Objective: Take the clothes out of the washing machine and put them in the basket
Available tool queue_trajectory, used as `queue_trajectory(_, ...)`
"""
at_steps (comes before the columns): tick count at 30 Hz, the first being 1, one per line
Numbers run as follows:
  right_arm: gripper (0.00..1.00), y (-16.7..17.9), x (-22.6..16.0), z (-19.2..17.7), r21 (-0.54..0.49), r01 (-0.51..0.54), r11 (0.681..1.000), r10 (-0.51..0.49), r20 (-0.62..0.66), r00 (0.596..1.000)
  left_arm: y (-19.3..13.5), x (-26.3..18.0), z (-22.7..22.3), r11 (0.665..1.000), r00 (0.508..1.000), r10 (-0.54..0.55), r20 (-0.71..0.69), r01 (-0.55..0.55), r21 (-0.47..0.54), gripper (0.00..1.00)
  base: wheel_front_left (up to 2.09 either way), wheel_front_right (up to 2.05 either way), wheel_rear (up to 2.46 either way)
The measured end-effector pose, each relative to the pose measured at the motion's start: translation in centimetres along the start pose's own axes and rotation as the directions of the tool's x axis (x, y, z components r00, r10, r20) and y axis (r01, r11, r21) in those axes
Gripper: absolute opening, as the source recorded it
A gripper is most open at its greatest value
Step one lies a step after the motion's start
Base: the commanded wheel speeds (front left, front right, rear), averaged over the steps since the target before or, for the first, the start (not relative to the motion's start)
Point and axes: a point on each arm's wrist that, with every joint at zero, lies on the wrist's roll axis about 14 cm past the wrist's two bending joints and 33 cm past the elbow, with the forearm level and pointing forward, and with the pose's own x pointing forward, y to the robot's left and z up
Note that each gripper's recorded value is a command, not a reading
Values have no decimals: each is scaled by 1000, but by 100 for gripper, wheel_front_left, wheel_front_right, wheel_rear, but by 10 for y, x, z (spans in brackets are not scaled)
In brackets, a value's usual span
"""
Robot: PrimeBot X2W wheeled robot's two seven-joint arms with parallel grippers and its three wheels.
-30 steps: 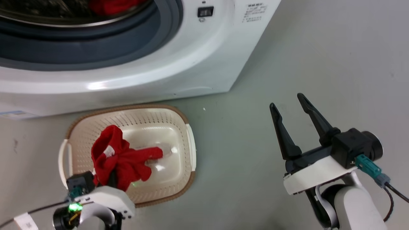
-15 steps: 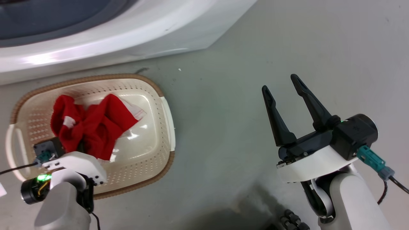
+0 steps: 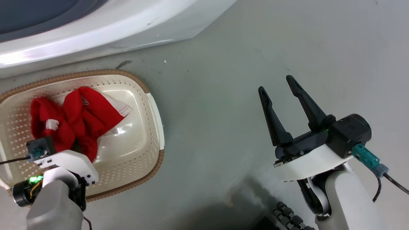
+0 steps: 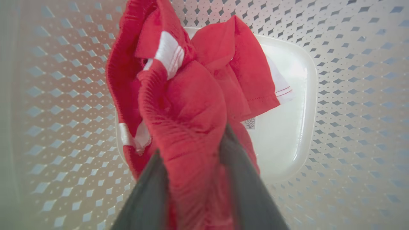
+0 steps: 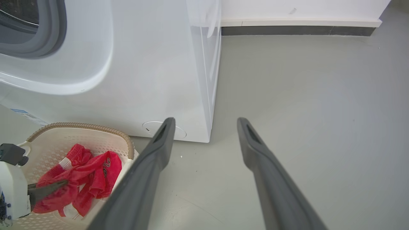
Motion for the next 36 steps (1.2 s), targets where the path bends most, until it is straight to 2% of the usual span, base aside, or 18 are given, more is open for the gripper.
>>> queue_trajectory(12, 100, 14, -21, 41, -22, -25, 999, 27, 86, 996, -12, -60, 14, 999, 998, -25, 65, 26, -25, 100, 0, 0, 0)
queue_trajectory(22, 100, 25, -63, 76, -25, -26, 999, 30, 163, 986, -22, -126, 50, 995, 964, -24, 267, 48, -83, 100, 0, 0, 0)
queue_trajectory(31, 100, 41, -85, 96, -50, -55, 997, 64, 207, 976, -17, -177, 96, 995, 882, -4, 472, 51, -86, 100, 0, 0, 0)
queue_trajectory(34, 100, 46, -92, 100, -59, -63, 996, 74, 216, 974, -18, -194, 117, 996, 838, -10, 545, 55, -65, 100, 0, 0, 0)
queue_trajectory(36, 100, 48, -99, 105, -61, -64, 996, 77, 227, 971, -21, -212, 142, 998, 782, -20, 623, 57, -40, 100, 0, 0, 0)
